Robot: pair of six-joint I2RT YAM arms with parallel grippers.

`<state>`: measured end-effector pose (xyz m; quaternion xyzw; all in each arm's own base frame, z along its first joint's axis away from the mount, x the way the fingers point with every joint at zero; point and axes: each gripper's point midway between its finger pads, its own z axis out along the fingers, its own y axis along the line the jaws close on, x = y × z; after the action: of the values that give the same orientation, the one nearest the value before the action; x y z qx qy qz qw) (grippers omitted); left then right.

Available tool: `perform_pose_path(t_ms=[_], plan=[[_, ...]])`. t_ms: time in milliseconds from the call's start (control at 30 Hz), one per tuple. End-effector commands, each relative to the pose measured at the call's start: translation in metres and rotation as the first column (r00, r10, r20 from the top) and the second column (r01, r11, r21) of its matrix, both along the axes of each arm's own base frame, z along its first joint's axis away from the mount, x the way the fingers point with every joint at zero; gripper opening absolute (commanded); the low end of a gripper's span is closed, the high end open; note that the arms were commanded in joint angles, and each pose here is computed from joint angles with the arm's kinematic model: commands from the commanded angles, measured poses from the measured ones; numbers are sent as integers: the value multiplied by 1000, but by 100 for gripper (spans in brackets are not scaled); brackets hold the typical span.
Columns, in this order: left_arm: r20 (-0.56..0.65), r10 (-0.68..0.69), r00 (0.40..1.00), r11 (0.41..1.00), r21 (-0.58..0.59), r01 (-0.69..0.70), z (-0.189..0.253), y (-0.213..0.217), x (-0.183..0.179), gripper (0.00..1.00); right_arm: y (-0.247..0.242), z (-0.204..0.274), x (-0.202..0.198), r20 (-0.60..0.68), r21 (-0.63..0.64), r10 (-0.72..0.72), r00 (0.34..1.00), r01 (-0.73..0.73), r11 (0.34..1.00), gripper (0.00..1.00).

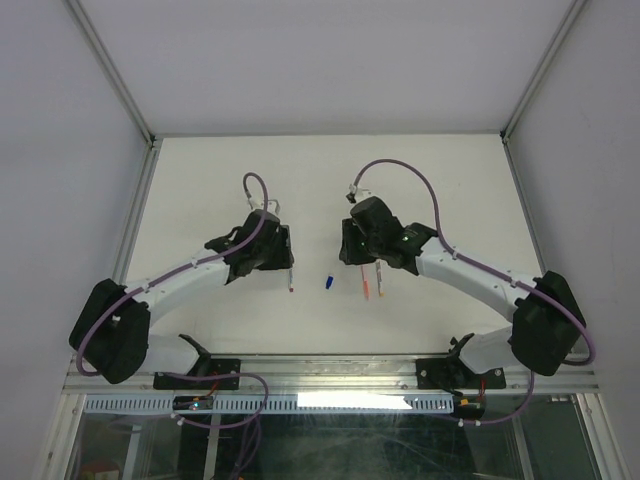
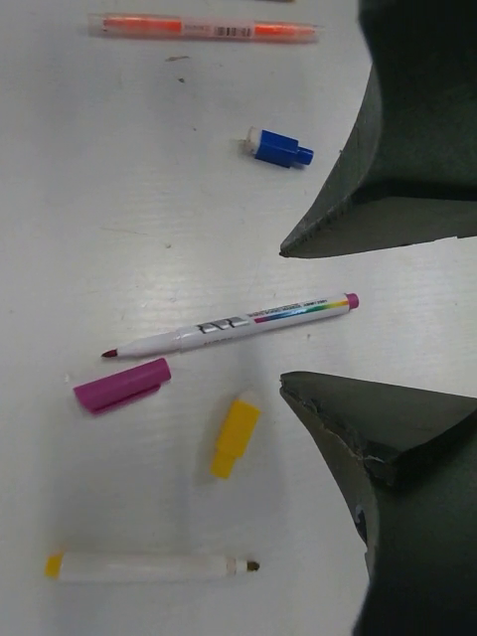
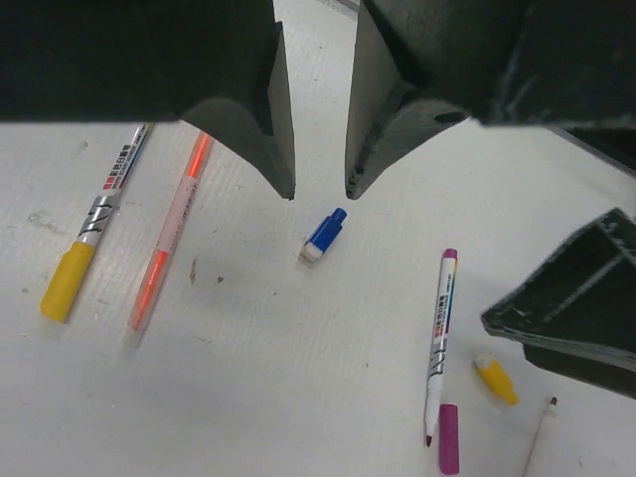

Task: Insert the pens into the pen caps

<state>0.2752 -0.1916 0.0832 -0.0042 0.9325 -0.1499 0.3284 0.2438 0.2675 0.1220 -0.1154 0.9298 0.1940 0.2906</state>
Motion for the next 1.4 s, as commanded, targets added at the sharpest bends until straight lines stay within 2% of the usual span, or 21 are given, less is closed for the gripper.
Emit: perform_pose_path(t_ms=[0,133,333,600,733,867,1000,1133,1233,1367], plan=[[40,34,999,997,-72,-32,14,-28,13,50,-3,26,8,85,61,-51,995,45,997,30],[7,37,999,998,-47,-37,0,-39,13,46,-11,25,8,85,66,-74,994,68,995,29],[-45,60,997,998,5,-60,-22,-38,10,41,-14,35,7,88,120,-91,992,80,990,29],[-90,55,994,995,85,-47,-44,-35,4,38,-20,39,8,96,125,-100,990,87,988,29],[-111,50,993,994,101,-39,-52,-35,1,31,-21,40,7,98,122,-99,990,87,989,29],[-125,43,991,993,111,-29,-58,-35,-2,17,-26,45,5,108,119,-106,988,93,989,29],[-122,35,992,994,108,-22,-56,-36,-3,8,-30,51,3,120,128,-116,986,101,987,29],[-64,-3,998,998,65,7,-39,-40,-2,3,-34,62,6,129,180,-153,980,129,975,28],[34,-80,996,996,-44,81,-6,-53,-2,2,-25,76,4,134,267,-157,978,117,957,28],[202,-150,968,961,-202,191,54,-68,-9,4,-8,95,-1,109,413,-158,981,100,905,30]])
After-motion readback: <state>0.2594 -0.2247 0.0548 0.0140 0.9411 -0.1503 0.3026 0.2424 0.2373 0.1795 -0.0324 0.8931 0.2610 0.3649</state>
